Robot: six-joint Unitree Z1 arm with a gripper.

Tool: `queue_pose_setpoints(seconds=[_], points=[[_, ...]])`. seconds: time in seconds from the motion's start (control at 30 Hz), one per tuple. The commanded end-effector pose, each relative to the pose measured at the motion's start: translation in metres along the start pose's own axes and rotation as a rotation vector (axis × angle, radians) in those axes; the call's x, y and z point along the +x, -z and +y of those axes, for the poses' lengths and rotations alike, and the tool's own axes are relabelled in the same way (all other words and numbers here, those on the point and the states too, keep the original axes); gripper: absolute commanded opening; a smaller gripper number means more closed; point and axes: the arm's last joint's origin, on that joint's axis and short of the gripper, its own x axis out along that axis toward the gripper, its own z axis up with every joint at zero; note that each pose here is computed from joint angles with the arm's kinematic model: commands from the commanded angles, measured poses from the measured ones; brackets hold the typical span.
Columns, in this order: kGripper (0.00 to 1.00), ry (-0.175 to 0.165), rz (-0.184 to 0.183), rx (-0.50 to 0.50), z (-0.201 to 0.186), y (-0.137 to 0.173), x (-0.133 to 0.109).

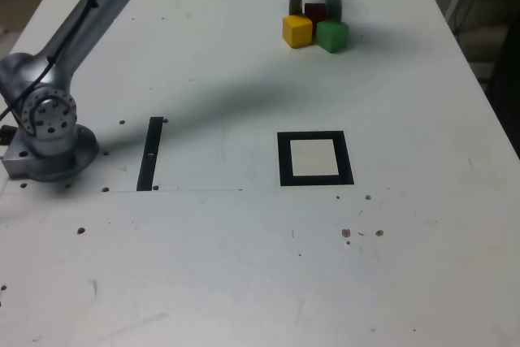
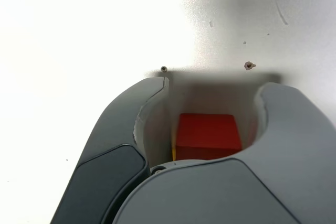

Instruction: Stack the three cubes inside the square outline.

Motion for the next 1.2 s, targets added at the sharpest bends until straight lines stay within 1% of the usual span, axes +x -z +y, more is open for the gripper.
queue_pose_setpoints(seconds=[0.0,0.17,0.33,0.5,0.77,0.97,1.17], points=[[0.35,0.0,0.003,0.005,-0.001,-0.001,0.001],[0.35,-0.009,0.003,0.004,-0.001,-0.001,-0.001],[0.35,-0.031,-0.002,0.0,0.0,0.002,-0.01],[0.35,-0.053,-0.015,-0.005,-0.002,0.01,-0.027],[0.35,-0.073,-0.034,-0.002,-0.014,0.023,-0.055],[0.35,-0.088,-0.045,0.003,-0.031,0.032,-0.076],[0.35,-0.09,-0.053,0.014,-0.057,0.039,-0.094]])
